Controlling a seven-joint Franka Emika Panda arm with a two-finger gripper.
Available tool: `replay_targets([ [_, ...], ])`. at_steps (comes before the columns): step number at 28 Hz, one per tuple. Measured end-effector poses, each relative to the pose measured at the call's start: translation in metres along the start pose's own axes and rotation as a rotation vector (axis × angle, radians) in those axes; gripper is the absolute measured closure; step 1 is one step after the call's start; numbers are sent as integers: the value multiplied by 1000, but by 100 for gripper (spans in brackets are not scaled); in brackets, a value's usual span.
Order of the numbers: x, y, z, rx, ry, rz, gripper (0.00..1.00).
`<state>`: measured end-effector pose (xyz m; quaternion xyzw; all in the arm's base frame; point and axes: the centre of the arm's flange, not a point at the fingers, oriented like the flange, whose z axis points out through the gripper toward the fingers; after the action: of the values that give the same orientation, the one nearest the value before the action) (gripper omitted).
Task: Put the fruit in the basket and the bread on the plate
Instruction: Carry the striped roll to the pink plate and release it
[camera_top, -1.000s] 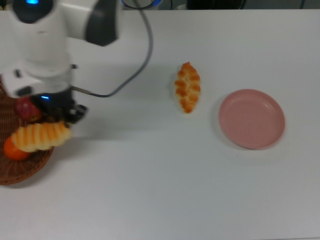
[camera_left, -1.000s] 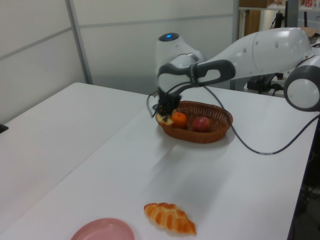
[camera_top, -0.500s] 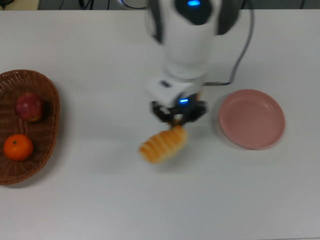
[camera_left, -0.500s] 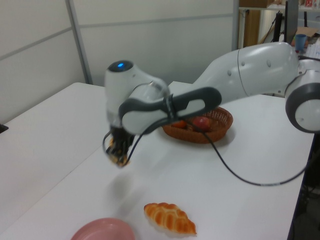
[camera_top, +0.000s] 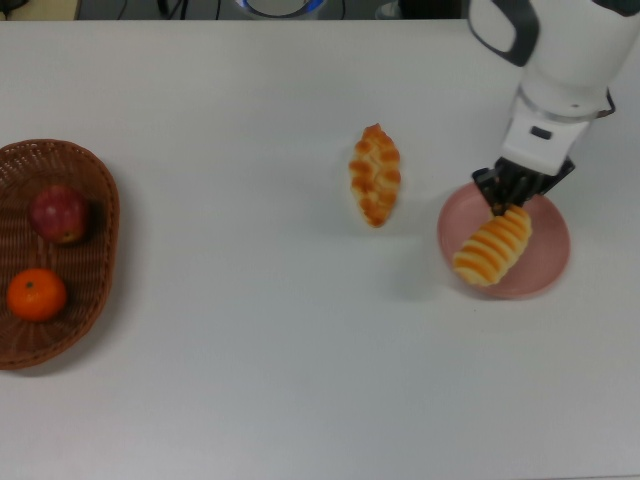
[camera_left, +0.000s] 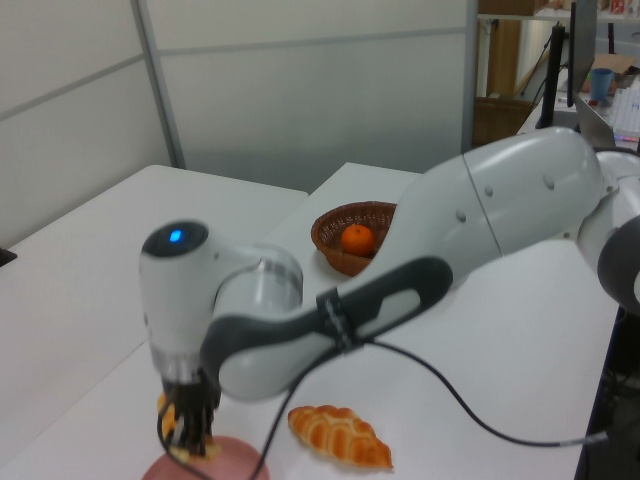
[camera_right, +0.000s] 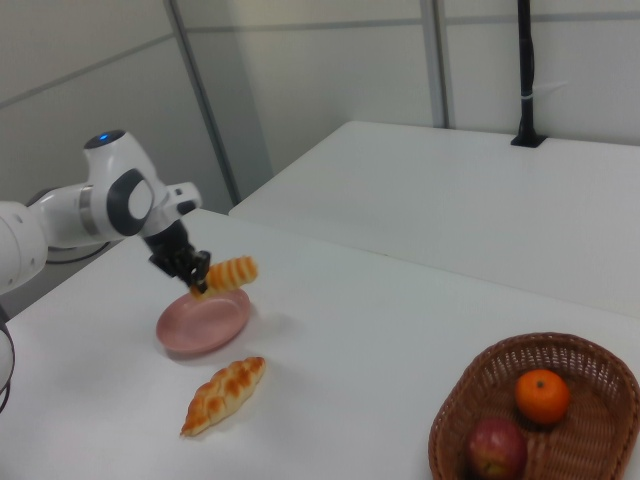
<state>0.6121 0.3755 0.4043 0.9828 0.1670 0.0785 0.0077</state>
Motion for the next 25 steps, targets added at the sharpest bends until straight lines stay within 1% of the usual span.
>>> replay_targets([
  [4,-13,-34,19,-1,-33,-50,80],
  [6,-20,-48,26,-4,-46,-74,83],
  [7,-23,-54,28,-7,-51,-85,83],
  [10,-33,-68,35,-36,-83,-121,79],
  [12,-37,-71,36,-58,-105,-135,72],
  [13,-38,-70,36,-67,-116,-137,65],
  [14,-39,-69,36,-71,-121,-137,63],
  [16,-38,-65,34,-76,-125,-131,56],
  [17,-37,-61,31,-82,-130,-125,47],
  [18,-37,-58,29,-86,-133,-120,45],
  [21,-36,-44,16,-101,-153,-99,35],
  [22,-36,-36,8,-109,-166,-87,29],
  [23,-36,-30,3,-114,-174,-79,27],
  [25,-37,-15,-9,-126,-202,-57,20],
])
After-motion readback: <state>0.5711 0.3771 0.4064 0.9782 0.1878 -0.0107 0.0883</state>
